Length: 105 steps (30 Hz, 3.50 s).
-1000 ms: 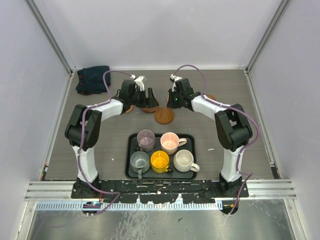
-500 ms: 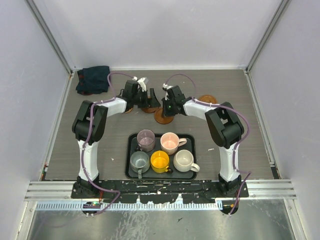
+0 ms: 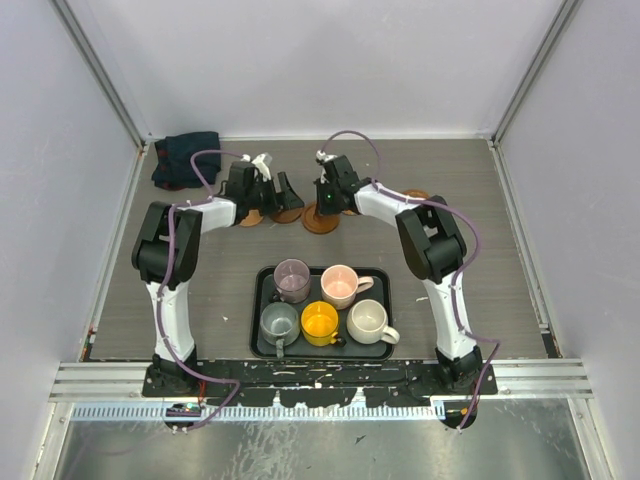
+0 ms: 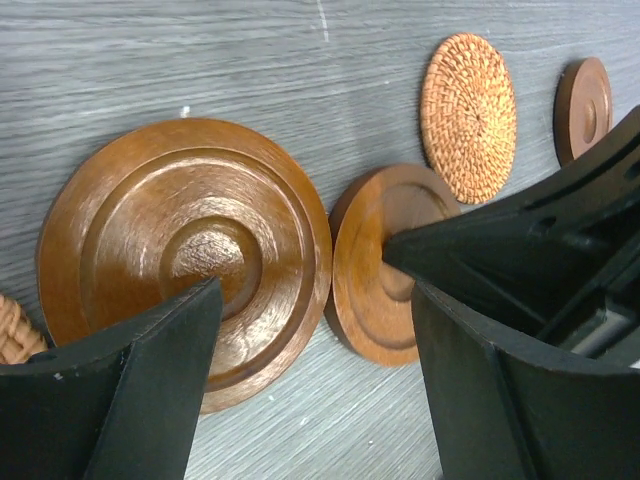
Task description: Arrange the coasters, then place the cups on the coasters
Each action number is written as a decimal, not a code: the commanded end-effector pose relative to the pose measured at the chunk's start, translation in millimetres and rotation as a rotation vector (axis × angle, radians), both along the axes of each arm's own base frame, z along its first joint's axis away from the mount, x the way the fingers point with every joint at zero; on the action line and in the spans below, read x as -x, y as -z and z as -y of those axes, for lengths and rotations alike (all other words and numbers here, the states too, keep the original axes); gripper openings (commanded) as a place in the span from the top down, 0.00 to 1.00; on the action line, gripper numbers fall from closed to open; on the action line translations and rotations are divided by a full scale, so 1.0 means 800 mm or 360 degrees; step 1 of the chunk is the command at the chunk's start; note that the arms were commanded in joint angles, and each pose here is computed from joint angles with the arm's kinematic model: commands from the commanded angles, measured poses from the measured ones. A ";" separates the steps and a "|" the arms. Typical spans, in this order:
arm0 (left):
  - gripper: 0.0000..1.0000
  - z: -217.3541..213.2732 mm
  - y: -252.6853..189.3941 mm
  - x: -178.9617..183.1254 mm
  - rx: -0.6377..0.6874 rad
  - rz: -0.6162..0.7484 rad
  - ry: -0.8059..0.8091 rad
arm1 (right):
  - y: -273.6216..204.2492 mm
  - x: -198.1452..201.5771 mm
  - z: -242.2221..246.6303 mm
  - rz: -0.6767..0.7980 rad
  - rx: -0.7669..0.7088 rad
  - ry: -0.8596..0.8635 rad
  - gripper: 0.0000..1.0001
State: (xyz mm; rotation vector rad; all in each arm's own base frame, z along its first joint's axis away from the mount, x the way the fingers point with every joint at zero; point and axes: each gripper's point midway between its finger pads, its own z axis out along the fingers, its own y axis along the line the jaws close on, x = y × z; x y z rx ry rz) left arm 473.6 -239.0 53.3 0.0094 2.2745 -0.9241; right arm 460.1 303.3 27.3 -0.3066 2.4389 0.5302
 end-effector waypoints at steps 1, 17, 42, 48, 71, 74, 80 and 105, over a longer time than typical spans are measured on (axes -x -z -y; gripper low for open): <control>0.21 -0.033 0.028 0.016 -0.0073 -0.0153 -0.0096 | 0.011 -0.026 0.006 0.0037 0.0117 0.0018 0.97; 0.21 -0.033 0.032 -0.001 -0.0057 -0.0179 -0.0049 | -0.010 -0.079 0.041 0.0121 0.0122 0.0122 0.97; 0.20 0.010 0.031 -0.024 0.0005 -0.0192 0.0087 | -0.117 -0.098 0.112 0.0456 0.0105 0.0369 0.98; 0.20 0.011 0.023 -0.034 -0.0013 -0.0163 0.0096 | -0.103 -0.099 0.128 0.0413 0.0154 0.0441 0.98; 0.13 0.018 0.013 -0.047 0.0019 -0.0122 0.0126 | -0.027 -0.087 0.185 0.0189 0.0237 0.0564 0.98; 0.13 0.021 0.014 -0.047 0.0039 -0.0123 0.0139 | -0.015 -0.084 0.190 0.0156 0.0246 0.0570 0.98; 0.09 0.026 0.009 -0.044 0.0074 -0.0109 0.0169 | 0.000 -0.080 0.206 0.0112 0.0266 0.0606 0.98; 0.05 -0.030 -0.100 -0.053 -0.0033 0.0246 -0.0030 | -0.093 -0.081 0.197 0.0313 0.0057 0.0496 0.97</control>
